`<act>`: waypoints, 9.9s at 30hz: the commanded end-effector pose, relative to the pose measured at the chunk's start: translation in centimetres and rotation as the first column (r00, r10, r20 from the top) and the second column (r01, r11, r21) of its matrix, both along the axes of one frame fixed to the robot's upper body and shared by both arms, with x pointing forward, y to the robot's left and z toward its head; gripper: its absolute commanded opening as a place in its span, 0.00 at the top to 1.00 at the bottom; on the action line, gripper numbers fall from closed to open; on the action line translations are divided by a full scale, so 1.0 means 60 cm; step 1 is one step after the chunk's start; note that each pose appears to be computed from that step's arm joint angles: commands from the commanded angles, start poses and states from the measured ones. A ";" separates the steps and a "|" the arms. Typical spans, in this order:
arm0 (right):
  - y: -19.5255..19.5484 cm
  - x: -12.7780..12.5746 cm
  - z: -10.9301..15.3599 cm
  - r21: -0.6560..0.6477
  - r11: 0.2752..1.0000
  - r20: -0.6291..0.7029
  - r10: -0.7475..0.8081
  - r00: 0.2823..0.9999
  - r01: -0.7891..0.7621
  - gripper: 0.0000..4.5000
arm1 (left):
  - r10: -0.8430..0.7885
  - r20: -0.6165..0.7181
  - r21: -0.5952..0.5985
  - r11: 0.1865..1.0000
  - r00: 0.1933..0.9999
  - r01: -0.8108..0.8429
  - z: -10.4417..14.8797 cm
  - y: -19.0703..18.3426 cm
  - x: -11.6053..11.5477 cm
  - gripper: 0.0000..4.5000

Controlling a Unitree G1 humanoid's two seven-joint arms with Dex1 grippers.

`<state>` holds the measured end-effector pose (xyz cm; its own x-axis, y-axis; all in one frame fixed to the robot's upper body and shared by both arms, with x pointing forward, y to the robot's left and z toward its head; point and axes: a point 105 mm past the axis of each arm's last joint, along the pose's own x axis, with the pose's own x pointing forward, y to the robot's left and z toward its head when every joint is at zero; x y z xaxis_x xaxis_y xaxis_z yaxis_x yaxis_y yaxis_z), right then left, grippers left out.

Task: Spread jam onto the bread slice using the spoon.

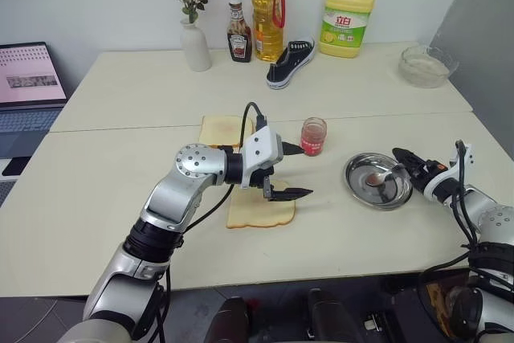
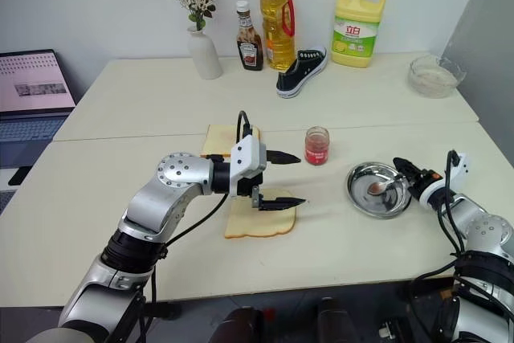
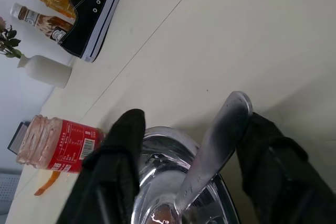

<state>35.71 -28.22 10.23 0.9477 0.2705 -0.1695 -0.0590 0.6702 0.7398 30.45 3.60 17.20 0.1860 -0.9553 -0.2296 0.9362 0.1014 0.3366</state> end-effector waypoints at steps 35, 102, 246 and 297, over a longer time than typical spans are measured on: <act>0.242 0.055 0.303 -0.475 0.880 0.527 0.298 0.796 -0.016 0.99 | 0.401 -0.020 -0.163 0.903 0.916 -0.399 0.014 0.101 0.054 0.00; 0.235 0.114 0.230 -0.042 0.998 0.321 0.053 0.946 -0.042 0.99 | 0.399 -0.007 -0.158 0.905 0.917 -0.395 0.022 0.093 0.040 0.00; 0.523 -0.027 0.081 -0.284 0.682 0.202 0.730 0.653 -0.674 0.99 | 0.442 -0.243 0.121 0.897 0.864 -0.425 -0.063 0.273 -0.148 0.00; 0.493 -0.022 0.087 -0.079 0.717 0.122 0.696 0.708 -0.692 0.99 | 0.348 -0.198 0.137 0.936 0.916 -0.325 -0.052 0.259 -0.121 0.00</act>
<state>34.15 0.99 14.33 0.5066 0.8546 -0.1136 -0.5720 0.4318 0.6974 23.28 19.20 13.63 0.4313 -0.8138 -0.3895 0.9003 0.4160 0.1278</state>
